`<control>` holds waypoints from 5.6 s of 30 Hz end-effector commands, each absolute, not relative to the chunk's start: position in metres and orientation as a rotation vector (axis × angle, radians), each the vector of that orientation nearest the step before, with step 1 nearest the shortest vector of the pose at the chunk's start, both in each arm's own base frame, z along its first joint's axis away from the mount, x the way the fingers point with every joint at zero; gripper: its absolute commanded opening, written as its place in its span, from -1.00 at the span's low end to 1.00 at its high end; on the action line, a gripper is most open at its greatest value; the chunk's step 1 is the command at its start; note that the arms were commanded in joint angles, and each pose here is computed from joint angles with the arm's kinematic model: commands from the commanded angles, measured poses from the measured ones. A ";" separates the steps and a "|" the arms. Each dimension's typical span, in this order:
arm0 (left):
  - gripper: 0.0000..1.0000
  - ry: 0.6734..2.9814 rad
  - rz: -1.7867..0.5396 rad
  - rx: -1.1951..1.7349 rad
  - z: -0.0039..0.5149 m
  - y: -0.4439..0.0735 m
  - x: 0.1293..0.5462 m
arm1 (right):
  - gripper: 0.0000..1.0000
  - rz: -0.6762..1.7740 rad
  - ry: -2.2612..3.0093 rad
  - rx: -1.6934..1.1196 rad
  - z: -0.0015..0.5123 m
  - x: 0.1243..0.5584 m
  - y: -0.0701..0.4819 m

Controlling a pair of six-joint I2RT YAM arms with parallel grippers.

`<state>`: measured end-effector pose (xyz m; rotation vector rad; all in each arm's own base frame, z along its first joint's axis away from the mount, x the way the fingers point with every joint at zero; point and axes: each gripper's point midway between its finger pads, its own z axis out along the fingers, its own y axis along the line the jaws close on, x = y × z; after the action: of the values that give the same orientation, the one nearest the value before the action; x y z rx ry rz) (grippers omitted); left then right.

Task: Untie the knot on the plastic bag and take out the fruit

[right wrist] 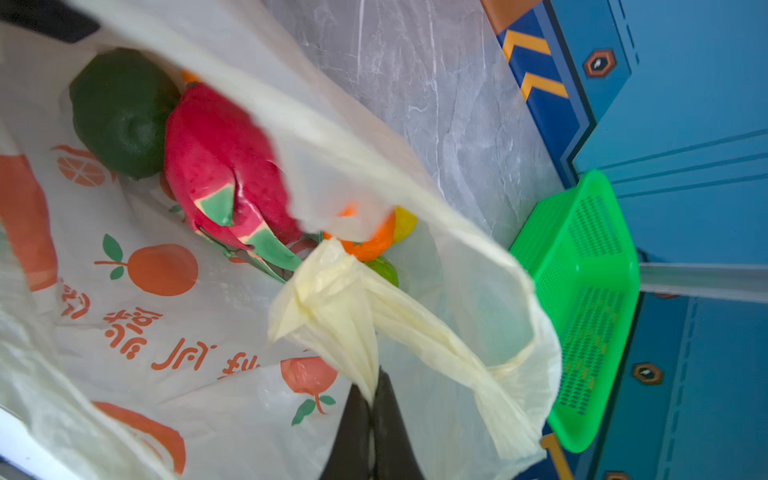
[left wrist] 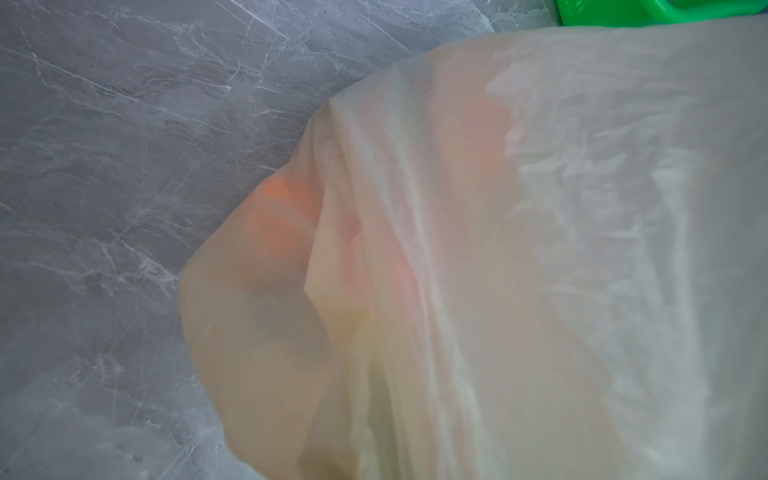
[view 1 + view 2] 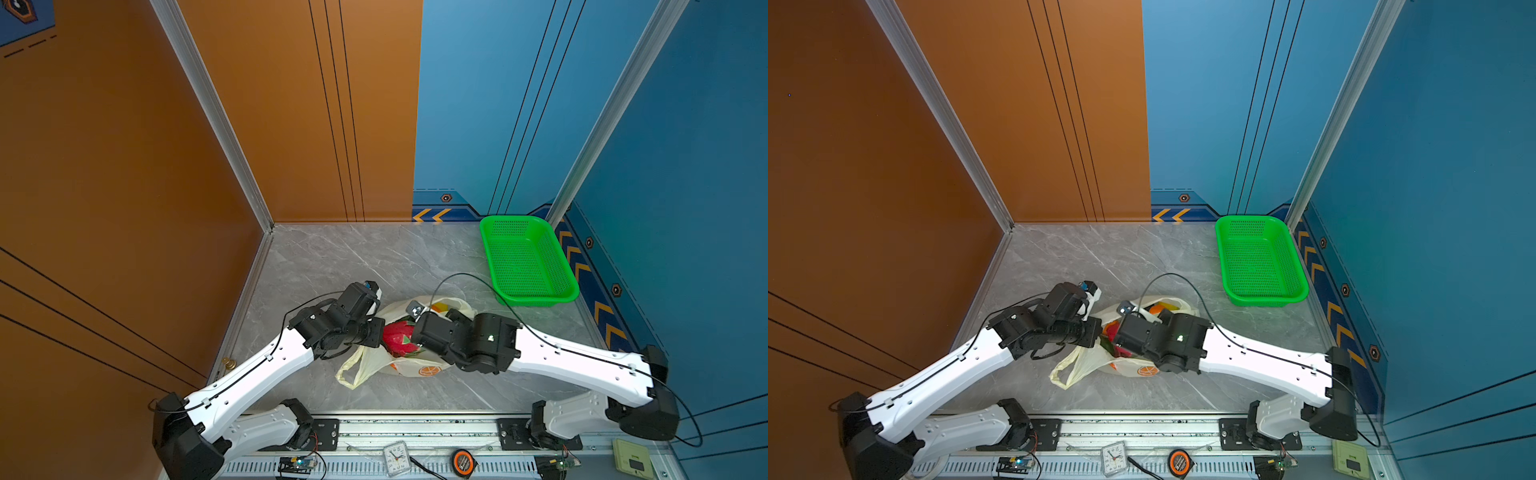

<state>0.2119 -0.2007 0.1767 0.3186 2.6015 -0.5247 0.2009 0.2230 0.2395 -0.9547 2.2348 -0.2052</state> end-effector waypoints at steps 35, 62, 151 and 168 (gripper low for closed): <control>-1.00 2.575 -0.584 0.311 0.192 -0.200 0.208 | 0.07 0.070 2.863 -0.039 0.120 0.203 0.098; -1.00 2.577 -0.588 0.337 0.193 -0.205 0.209 | 0.78 0.606 2.570 -0.303 0.275 0.182 0.253; -0.89 2.625 -0.564 0.341 0.194 -0.206 0.203 | 0.69 0.769 2.504 -0.178 0.158 0.231 0.340; -0.84 2.639 -0.469 0.160 0.169 -0.209 0.225 | 0.65 0.493 2.323 0.040 0.145 0.318 0.316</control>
<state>0.2171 -0.2065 0.1653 0.1822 2.6581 -0.4925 0.3016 0.3321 0.1420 0.0040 2.3763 0.6152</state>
